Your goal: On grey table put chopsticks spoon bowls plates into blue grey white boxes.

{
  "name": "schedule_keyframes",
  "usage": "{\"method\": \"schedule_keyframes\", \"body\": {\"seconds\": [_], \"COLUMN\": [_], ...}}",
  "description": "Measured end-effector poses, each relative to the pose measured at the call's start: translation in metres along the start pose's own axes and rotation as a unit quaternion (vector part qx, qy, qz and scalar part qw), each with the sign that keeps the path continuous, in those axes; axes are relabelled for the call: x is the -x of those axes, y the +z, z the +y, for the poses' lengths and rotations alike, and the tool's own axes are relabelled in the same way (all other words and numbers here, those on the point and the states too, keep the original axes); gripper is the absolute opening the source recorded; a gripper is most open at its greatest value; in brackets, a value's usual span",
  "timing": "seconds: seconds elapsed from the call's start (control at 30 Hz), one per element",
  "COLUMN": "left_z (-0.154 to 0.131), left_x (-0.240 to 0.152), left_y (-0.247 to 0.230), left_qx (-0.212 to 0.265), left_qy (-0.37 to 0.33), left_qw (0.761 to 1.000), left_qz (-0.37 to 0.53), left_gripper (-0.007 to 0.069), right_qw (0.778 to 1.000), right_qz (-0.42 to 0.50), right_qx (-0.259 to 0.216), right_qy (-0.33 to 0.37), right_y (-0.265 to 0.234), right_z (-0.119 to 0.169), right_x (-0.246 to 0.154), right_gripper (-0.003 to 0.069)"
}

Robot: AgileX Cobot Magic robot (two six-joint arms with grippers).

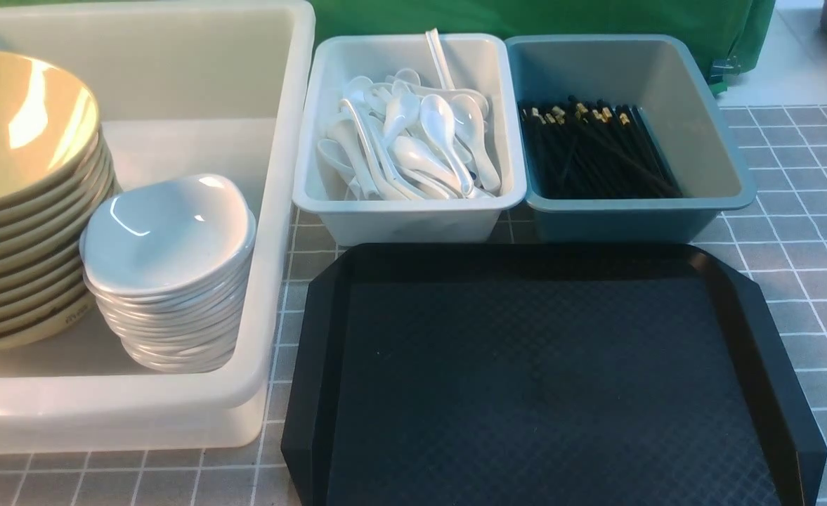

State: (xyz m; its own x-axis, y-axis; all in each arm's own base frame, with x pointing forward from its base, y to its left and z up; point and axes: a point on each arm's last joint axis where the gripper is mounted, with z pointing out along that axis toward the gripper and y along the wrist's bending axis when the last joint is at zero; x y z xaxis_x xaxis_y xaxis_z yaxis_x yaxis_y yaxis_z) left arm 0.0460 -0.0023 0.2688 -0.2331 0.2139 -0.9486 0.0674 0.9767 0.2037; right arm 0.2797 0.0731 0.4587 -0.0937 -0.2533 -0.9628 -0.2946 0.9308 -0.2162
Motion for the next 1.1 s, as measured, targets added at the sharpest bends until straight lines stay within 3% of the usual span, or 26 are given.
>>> {"method": "schedule_keyframes", "body": {"seconds": [0.07, 0.13, 0.3, 0.53, 0.57, 0.67, 0.9, 1.1], "left_z": [0.000, 0.000, 0.000, 0.000, 0.000, 0.000, 0.000, 0.000], "left_x": [0.000, 0.000, 0.000, 0.000, 0.000, 0.000, 0.000, 0.000], "left_y": [0.000, 0.000, 0.000, 0.000, 0.000, 0.000, 0.000, 0.000], "left_qx": [0.000, 0.000, 0.000, 0.000, 0.000, 0.000, 0.000, 0.000], "left_qy": [0.000, 0.000, 0.000, 0.000, 0.000, 0.000, 0.000, 0.001], "left_qw": [1.000, 1.000, 1.000, 1.000, 1.000, 1.000, 1.000, 1.000], "left_qz": [0.000, 0.000, 0.000, 0.000, 0.000, 0.000, 0.000, 0.000], "left_gripper": [-0.0008, -0.0008, -0.0008, -0.0008, -0.0008, -0.0008, -0.0008, -0.0008], "right_qw": [0.999, 0.998, 0.992, 0.996, 0.996, 0.999, 0.997, 0.992], "right_qz": [-0.051, -0.068, -0.119, -0.065, -0.063, -0.025, 0.068, 0.040], "right_qx": [-0.010, -0.015, -0.038, -0.030, -0.029, -0.017, 0.010, -0.060], "right_qy": [-0.002, -0.003, -0.033, -0.051, -0.050, -0.011, 0.032, 0.106], "right_y": [-0.052, -0.070, -0.120, -0.148, -0.149, -0.158, -0.165, -0.178], "right_z": [0.005, 0.007, 0.024, 0.053, 0.053, 0.065, 0.072, 0.064], "right_x": [-0.009, -0.018, -0.097, -0.224, -0.228, -0.278, -0.304, -0.304], "right_gripper": [0.0035, 0.0033, 0.0033, 0.0033, 0.0033, 0.0034, 0.0039, 0.0041]}}
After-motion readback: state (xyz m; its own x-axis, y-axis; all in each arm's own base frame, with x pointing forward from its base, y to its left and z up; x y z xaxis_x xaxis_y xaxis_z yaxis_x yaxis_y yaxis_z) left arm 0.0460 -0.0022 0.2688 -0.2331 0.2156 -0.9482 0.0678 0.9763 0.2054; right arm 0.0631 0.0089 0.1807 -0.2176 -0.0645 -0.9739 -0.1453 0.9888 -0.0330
